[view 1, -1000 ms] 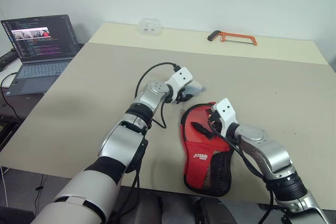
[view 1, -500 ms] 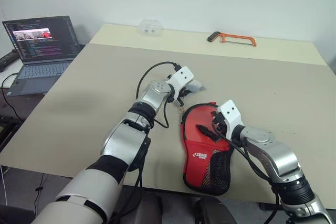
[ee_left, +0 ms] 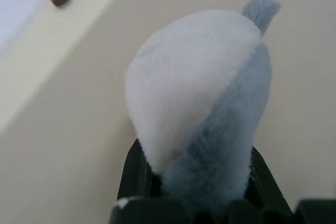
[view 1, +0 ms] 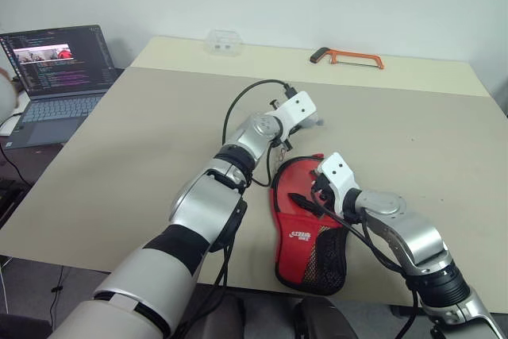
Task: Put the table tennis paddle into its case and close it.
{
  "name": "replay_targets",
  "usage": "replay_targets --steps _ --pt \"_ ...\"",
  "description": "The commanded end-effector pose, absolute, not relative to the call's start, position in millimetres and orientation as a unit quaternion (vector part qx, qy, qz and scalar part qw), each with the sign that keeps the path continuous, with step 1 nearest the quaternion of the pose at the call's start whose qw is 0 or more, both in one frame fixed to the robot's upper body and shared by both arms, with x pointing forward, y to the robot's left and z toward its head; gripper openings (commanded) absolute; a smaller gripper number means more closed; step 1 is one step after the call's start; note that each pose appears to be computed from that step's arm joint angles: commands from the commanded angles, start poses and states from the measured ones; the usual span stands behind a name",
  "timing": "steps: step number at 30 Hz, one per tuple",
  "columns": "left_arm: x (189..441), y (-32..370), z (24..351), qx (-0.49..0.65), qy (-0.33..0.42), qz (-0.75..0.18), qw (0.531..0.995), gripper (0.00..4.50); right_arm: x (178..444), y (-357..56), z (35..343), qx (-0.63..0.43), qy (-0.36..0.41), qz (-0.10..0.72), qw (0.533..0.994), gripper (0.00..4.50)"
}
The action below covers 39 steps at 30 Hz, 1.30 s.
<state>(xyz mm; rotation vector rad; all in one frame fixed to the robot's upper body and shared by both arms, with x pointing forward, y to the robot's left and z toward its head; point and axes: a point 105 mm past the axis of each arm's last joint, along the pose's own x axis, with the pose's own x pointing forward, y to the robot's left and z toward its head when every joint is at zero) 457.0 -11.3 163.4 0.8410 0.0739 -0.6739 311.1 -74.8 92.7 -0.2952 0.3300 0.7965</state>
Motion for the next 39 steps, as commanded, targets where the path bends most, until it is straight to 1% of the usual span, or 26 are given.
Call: replay_targets --steps 1,4,8,12,15,18,20,25,30,32,33,34,37,39 --pt "454 -38 201 0.447 -0.059 -0.306 0.838 0.59 299 -78 65 -0.154 0.222 0.393 0.879 4.50" --pt "444 -63 210 0.489 -0.118 -0.308 0.807 0.59 296 -77 64 -0.158 0.224 0.398 0.875 4.50" --pt "430 -89 212 0.523 -0.166 -0.320 0.772 0.59 293 -76 63 -0.163 0.226 0.400 0.873 4.50" --pt "413 -113 208 0.541 -0.205 -0.345 0.739 0.59 291 -71 64 -0.161 0.224 0.400 0.874 4.50" --pt "395 -136 200 0.532 -0.222 -0.384 0.721 0.59 289 -69 64 -0.162 0.224 0.402 0.873 4.50" --pt "375 -153 188 0.524 -0.232 -0.436 0.694 0.59 289 -68 64 -0.161 0.223 0.401 0.874 4.50" --pt "369 -156 183 0.514 -0.227 -0.460 0.688 0.59 290 -68 63 -0.162 0.224 0.400 0.874 4.50" --pt "356 -153 157 0.491 -0.181 -0.540 0.659 0.59 292 -68 62 -0.165 0.223 0.400 0.874 4.50" --pt "352 -135 129 0.467 -0.088 -0.607 0.637 0.59 295 -65 61 -0.167 0.219 0.406 0.871 4.50" --pt "352 -128 122 0.469 -0.072 -0.618 0.627 0.59 296 -64 61 -0.168 0.218 0.408 0.870 4.50" --pt "353 -126 121 0.469 -0.068 -0.619 0.626 1.35 297 -64 61 -0.169 0.217 0.409 0.870 4.50" --pt "354 -124 120 0.469 -0.066 -0.619 0.626 1.60 297 -63 60 -0.171 0.217 0.410 0.869 4.50" --pt "355 -117 116 0.471 -0.052 -0.624 0.621 2.78 299 -63 60 -0.175 0.216 0.414 0.867 4.50" --pt "358 -114 116 0.471 -0.045 -0.622 0.624 3.47 300 -64 60 -0.176 0.215 0.416 0.866 4.50"
